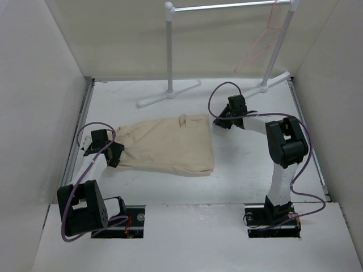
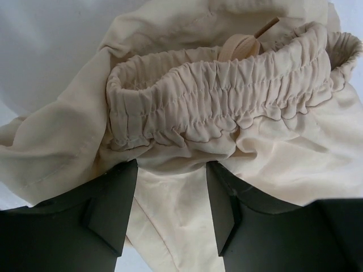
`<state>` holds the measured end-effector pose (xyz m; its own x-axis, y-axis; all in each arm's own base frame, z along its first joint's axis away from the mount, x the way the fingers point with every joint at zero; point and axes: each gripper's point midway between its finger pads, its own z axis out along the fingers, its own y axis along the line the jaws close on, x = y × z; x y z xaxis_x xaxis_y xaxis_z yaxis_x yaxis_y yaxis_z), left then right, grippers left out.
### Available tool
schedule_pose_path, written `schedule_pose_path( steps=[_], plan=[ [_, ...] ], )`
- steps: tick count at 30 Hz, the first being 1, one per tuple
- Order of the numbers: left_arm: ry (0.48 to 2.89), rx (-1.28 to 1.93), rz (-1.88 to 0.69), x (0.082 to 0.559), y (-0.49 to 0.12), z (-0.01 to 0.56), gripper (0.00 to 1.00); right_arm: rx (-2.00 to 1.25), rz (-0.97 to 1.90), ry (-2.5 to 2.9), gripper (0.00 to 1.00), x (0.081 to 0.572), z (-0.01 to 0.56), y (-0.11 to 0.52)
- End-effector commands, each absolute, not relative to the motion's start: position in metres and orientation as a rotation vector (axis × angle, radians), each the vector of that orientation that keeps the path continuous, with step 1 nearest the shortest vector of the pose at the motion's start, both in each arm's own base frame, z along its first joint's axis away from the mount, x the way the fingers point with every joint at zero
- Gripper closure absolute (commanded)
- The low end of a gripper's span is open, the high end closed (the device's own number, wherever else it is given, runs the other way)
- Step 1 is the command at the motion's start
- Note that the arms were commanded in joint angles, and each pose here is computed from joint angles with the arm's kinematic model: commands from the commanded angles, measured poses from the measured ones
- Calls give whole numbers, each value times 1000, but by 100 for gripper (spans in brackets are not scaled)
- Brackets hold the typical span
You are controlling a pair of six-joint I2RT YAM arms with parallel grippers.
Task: Place the trousers on the hanger
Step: Fold the trousers at the center of the board, then pick up the hanger from the clothesline.
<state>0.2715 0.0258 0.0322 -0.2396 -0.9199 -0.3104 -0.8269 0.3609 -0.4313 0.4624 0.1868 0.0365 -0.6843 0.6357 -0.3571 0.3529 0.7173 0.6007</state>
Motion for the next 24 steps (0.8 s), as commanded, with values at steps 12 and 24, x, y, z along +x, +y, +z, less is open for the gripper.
schedule_pose_path(
  steps=[12,24],
  plan=[
    [2191,-1034,-450,288,-69,122,64,372,804,2055,46,358,229,196],
    [2338,-446,-610,286,-197,140,78,408,724,1675,33,467,412,104]
  ],
)
